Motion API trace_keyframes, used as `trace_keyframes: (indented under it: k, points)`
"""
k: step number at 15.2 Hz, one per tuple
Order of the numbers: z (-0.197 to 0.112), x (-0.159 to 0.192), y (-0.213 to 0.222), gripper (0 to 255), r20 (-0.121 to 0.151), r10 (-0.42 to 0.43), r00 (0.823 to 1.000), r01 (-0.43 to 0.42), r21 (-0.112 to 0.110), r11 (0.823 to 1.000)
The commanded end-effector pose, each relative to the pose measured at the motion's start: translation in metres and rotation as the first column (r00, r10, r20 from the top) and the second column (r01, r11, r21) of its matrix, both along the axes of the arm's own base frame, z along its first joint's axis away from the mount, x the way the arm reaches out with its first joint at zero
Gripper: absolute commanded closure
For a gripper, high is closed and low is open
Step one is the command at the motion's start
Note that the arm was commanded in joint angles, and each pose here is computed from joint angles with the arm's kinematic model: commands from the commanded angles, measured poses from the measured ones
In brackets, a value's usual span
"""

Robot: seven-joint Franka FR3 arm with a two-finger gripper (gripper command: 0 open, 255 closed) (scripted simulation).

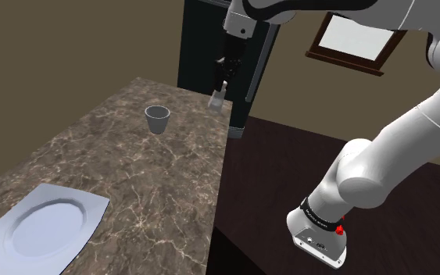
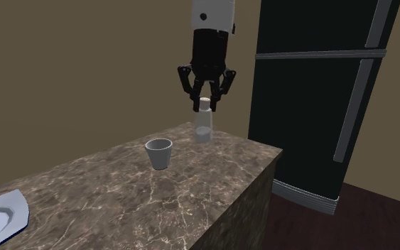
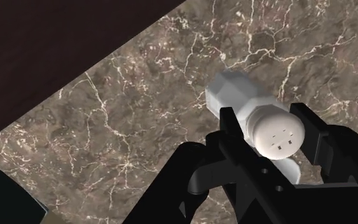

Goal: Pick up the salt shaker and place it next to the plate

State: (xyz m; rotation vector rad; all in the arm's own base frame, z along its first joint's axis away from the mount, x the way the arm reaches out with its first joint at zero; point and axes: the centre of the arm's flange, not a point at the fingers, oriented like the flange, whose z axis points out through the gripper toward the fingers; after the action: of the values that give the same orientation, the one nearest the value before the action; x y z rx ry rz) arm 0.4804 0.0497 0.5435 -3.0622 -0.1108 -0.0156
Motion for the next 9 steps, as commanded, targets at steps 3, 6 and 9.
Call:
trace_keyframes:
  k: [3,6,9]
  points:
    - [0.0,-0.015,0.047,255,0.0,0.0,1.0,0.0,0.0,1.0]
    - [0.0,-0.026,0.085,255,0.0,0.0,1.0,0.0,0.0,1.0]
    - [0.0,-0.037,0.123,255,0.0,0.0,1.0,0.0,0.0,1.0]
